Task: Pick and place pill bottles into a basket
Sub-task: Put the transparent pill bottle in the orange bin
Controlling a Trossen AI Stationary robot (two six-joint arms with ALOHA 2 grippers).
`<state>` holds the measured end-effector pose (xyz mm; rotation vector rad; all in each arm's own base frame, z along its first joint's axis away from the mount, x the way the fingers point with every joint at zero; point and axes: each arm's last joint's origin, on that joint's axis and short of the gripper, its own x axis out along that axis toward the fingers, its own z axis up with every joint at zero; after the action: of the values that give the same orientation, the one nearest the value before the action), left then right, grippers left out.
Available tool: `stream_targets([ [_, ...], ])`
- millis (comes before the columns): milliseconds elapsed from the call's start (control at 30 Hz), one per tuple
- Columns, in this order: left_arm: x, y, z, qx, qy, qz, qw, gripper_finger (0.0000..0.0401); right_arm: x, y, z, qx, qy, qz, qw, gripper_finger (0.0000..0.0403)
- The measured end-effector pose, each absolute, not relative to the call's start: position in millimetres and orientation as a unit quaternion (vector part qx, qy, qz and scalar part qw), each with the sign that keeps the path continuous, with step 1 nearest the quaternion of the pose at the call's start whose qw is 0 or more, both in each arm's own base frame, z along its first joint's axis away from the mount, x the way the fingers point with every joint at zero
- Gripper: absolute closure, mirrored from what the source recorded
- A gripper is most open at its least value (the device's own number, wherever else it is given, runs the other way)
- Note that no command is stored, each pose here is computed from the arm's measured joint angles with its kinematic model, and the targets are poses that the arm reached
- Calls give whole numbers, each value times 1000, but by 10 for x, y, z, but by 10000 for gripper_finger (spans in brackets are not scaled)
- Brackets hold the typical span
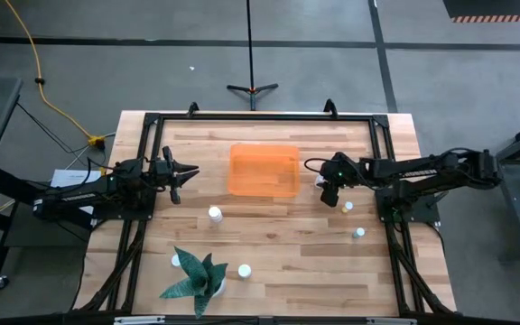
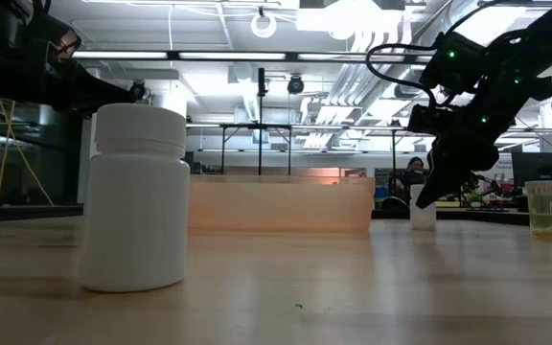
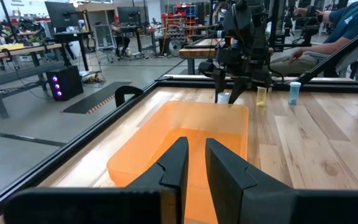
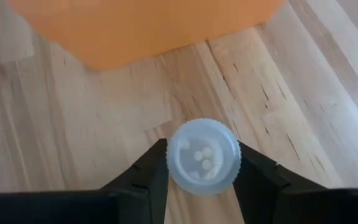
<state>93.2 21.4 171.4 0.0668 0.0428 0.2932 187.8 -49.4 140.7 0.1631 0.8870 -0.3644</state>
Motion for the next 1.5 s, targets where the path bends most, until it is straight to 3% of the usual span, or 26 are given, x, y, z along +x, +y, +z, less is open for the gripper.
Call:
stream_targets([
  [167, 931, 214, 1713, 33, 22, 146, 988, 309, 1939, -502, 1483, 52, 410, -163, 896, 270],
  [500, 932, 214, 1713, 33, 22, 146, 989, 309, 2201, -589, 1993, -3, 368, -162, 916, 270],
  [733, 931, 214, 1713, 33, 22, 146, 988, 309, 2353, -718, 2257, -23, 298, -140, 944, 267],
  [1000, 932, 214, 1713, 33, 22, 146, 989, 309, 2597, -968, 1998, -29, 279, -117, 953, 268],
  [1500, 931, 214, 1713, 33, 22, 146, 989, 309, 3051, -1520, 1721, 33, 413, -108, 904, 267],
])
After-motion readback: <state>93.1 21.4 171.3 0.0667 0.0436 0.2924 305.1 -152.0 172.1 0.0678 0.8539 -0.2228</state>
